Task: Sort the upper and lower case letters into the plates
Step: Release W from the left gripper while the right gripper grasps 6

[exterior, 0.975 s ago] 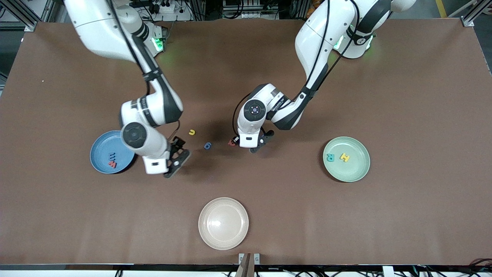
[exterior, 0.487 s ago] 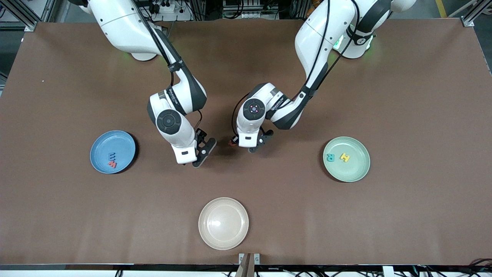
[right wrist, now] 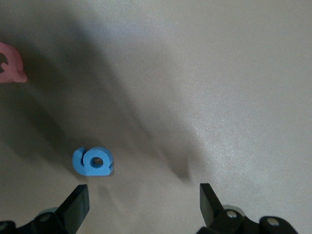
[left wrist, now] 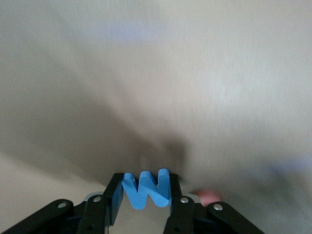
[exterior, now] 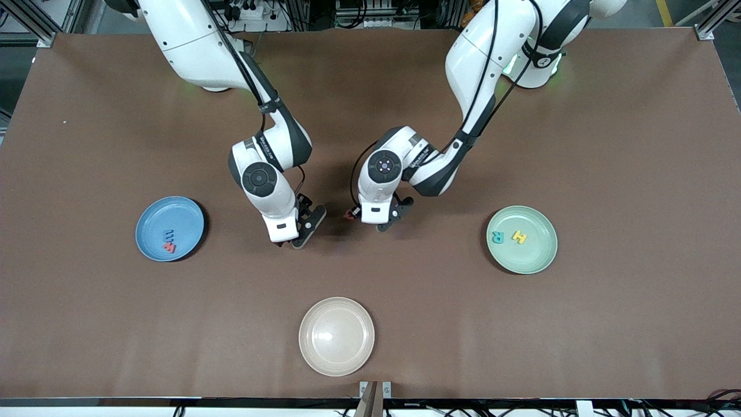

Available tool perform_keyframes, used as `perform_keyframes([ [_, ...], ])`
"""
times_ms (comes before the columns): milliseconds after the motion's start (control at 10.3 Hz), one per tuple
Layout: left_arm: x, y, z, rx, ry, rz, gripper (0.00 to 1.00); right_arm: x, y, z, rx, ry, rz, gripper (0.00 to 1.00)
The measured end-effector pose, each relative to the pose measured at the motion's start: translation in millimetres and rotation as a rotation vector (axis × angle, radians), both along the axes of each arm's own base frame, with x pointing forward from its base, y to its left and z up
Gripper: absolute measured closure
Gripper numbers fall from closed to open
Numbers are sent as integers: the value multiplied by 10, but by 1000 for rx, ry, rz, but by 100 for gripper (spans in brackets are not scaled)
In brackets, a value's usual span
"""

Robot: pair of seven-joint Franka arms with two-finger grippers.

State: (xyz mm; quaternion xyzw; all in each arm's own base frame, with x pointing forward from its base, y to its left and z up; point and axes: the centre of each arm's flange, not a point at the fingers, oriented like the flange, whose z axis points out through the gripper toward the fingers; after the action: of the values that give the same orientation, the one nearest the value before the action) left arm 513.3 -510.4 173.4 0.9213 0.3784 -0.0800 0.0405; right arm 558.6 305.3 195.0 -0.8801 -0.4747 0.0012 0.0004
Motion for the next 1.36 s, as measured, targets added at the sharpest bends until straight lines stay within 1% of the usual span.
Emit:
perform_keyframes([
  [195, 276, 338, 87, 18, 31, -37, 57, -50, -29, 113, 5, -3, -1, 0],
  [292, 422, 532, 193, 24, 45, -77, 57, -80, -41, 159, 7, -4, -1, 0],
  [487, 737, 1051, 469, 27, 82, -182, 57, -158, 51, 176, 11, -9, 17, 0],
  [682, 1017, 1721, 725, 20, 140, -281, 57, -242, 176, 151, 14, -17, 39, 0],
  [877, 1161, 2305, 764, -5, 203, -390, 57, -307, 248, 63, 19, -27, 27, 0],
  [1072, 1289, 3037, 630, -65, 231, -504, 57, -341, 249, -92, 10, -18, 10, 0],
  [1267, 1286, 3699, 527, -121, 247, -573, 57, -351, 240, -167, 20, -4, -22, 0],
  [1365, 1240, 3859, 517, -129, 256, -587, 57, -355, 249, -181, 25, 0, -29, 0],
])
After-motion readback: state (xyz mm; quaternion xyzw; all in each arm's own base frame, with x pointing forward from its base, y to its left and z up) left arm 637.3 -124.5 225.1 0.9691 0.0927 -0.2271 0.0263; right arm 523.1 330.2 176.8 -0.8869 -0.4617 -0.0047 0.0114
